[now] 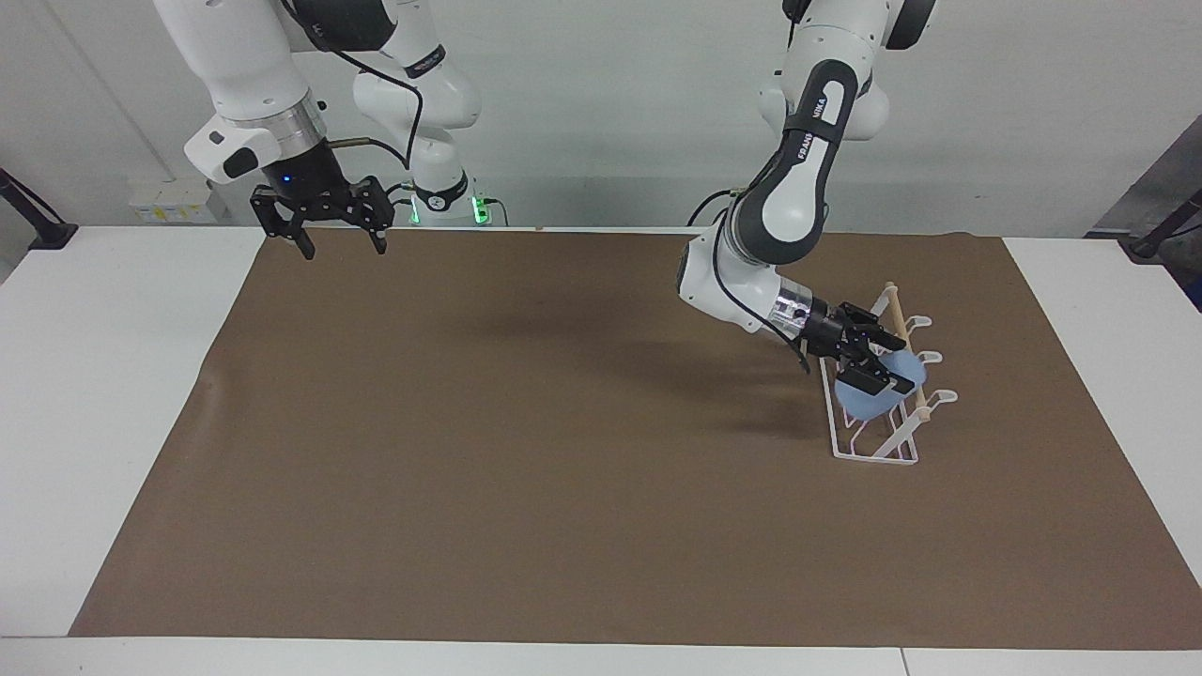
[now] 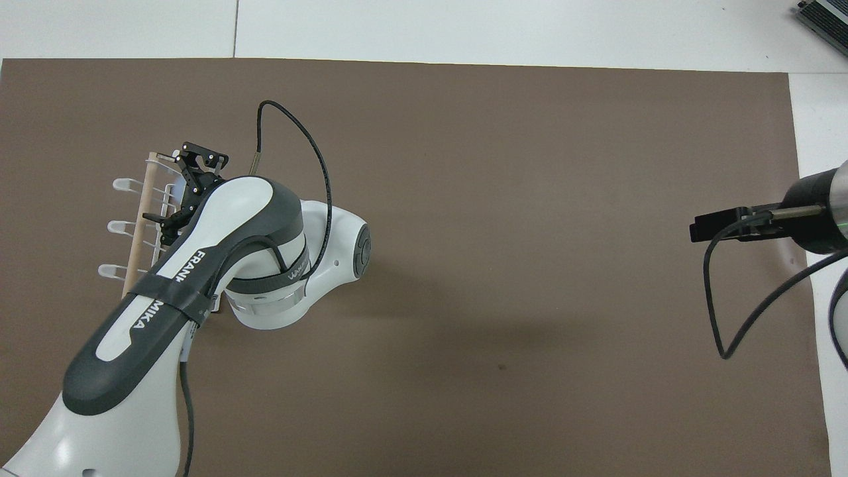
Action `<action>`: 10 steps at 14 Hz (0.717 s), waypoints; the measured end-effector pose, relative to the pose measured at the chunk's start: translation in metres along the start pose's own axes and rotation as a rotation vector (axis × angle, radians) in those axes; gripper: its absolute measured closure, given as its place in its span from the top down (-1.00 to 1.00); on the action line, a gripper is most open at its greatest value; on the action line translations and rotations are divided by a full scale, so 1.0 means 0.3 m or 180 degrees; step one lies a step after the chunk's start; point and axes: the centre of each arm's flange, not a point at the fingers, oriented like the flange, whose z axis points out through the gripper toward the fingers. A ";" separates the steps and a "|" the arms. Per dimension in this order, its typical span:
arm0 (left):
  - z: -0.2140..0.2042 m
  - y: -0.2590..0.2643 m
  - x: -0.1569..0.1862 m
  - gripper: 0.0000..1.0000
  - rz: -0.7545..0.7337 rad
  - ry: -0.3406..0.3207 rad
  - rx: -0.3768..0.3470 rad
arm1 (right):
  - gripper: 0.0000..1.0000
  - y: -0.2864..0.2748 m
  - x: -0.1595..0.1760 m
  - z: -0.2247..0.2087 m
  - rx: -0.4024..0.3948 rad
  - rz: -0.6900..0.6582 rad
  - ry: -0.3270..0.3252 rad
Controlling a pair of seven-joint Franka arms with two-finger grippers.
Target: Hang cup on cup holder
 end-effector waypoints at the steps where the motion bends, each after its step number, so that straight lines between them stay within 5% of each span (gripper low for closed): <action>1: -0.002 0.001 -0.001 0.98 -0.0014 -0.0010 -0.0003 | 1.00 0.000 0.000 0.000 0.0000 0.0000 0.0000; 5: -0.007 -0.004 -0.043 1.00 -0.0480 0.0000 -0.0110 | 1.00 0.000 0.000 0.000 0.0000 0.0000 0.0000; 10: 0.005 -0.036 -0.387 1.00 -0.2141 0.0620 -0.1051 | 1.00 0.000 0.000 0.000 0.0000 0.0000 0.0000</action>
